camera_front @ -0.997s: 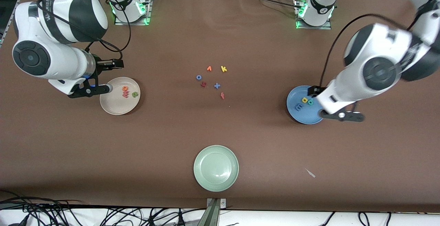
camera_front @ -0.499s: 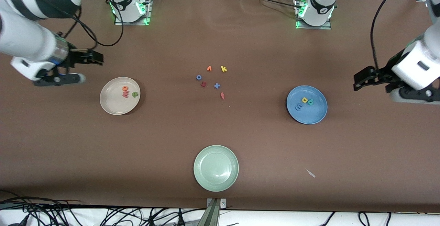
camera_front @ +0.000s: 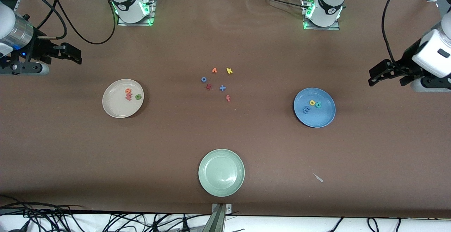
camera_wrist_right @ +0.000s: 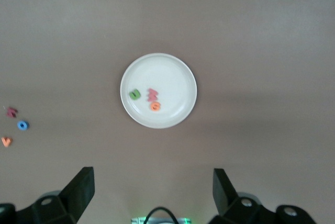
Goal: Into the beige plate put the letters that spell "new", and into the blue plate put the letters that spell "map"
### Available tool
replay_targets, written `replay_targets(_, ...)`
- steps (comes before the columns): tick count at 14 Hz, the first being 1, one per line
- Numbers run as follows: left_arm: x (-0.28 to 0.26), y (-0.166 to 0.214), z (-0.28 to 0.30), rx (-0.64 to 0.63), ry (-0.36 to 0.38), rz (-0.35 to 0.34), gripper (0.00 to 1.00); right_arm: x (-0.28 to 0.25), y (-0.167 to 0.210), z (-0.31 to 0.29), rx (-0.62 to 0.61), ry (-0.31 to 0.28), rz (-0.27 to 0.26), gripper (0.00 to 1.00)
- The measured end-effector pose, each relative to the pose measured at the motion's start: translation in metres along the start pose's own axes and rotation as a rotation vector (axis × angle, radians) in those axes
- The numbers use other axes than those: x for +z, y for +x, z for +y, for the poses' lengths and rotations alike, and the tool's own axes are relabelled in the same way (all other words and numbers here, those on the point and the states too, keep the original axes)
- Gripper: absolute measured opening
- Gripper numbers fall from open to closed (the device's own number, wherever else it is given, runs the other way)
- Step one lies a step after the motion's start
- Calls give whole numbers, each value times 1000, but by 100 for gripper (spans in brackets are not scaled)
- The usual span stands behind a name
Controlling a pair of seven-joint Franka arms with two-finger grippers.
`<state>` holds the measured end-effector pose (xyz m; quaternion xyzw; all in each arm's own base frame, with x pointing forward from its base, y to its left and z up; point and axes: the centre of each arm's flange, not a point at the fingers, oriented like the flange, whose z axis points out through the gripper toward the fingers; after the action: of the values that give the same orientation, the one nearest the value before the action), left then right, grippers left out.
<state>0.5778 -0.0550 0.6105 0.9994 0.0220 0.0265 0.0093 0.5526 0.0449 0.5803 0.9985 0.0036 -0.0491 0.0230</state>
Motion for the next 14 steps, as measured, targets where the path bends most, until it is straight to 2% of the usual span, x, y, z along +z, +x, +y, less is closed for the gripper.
replay_targets(4, 1, -29, 13, 24, 15, -11, 100, -3, 0, 5, 35, 11, 9, 100)
replay_targets(7, 2, -30, 14, 27, 13, -13, 100, -8, -3, 9, 49, 52, 14, 100)
replay_targets(14, 5, -31, 11, 21, 17, -31, 100, -8, -3, 13, 68, 56, 14, 100)
